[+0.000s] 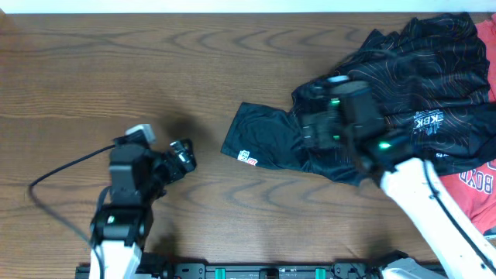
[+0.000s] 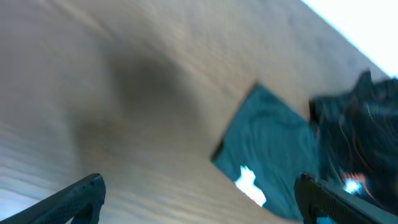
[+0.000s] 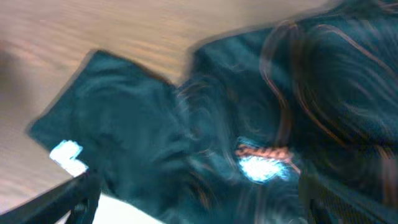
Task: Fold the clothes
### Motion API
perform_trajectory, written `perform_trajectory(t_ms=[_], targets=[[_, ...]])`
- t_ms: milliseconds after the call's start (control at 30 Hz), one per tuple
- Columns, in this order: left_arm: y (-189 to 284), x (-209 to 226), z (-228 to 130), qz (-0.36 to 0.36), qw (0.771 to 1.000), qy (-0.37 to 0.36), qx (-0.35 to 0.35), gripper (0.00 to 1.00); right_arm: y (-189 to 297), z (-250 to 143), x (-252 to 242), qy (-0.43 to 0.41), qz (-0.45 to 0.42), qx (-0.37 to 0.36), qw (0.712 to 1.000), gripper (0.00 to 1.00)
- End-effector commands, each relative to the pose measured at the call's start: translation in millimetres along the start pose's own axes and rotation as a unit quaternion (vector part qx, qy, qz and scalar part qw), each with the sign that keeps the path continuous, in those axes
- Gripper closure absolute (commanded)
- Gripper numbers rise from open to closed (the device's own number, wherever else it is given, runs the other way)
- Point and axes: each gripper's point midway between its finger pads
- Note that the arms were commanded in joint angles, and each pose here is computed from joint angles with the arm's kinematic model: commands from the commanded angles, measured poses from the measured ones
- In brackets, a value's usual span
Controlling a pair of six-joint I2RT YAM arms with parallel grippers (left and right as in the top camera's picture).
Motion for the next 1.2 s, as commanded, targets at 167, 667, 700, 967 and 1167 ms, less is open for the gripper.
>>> perform_trajectory(t_ms=[167, 667, 700, 967, 1167], targets=[[-58.0, -60.1, -67.1, -0.088, 0.977, 0.092, 0.172, 0.02, 11.1, -7.5, -70.8, -0.087, -0.079, 0.031, 0.993, 0.01], [-129.6, -156.1, -159.4, -0.151, 0.959, 0.108, 0.217, 0.0, 16.8, -22.3, -100.7, -0.121, -0.114, 0.063, 0.984, 0.01], [-133.8, -158.9, -162.3, -0.151, 0.961, 0.103, 0.207, 0.04, 16.9, -22.9, -100.7, -0.121, -0.114, 0.064, 0.984, 0.01], [-158.5, -154.4, -120.2, -0.138, 0.982, 0.107, 0.078, 0.88, 18.0, -28.3, -101.7, -0.121, -0.117, 0.075, 0.983, 0.01], [-160.5, -142.6, -79.1, -0.152, 0.985, 0.081, 0.031, 0.94, 18.5, -30.4, -102.2, -0.121, -0.119, 0.079, 0.982, 0.01]])
Point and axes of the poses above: each gripper's point midway between its finger pads, its own y axis back along the fingers, its own x axis along the line the jaws close on, z = x × y, and after that the axes turned 12 degrees about -y, right-handed
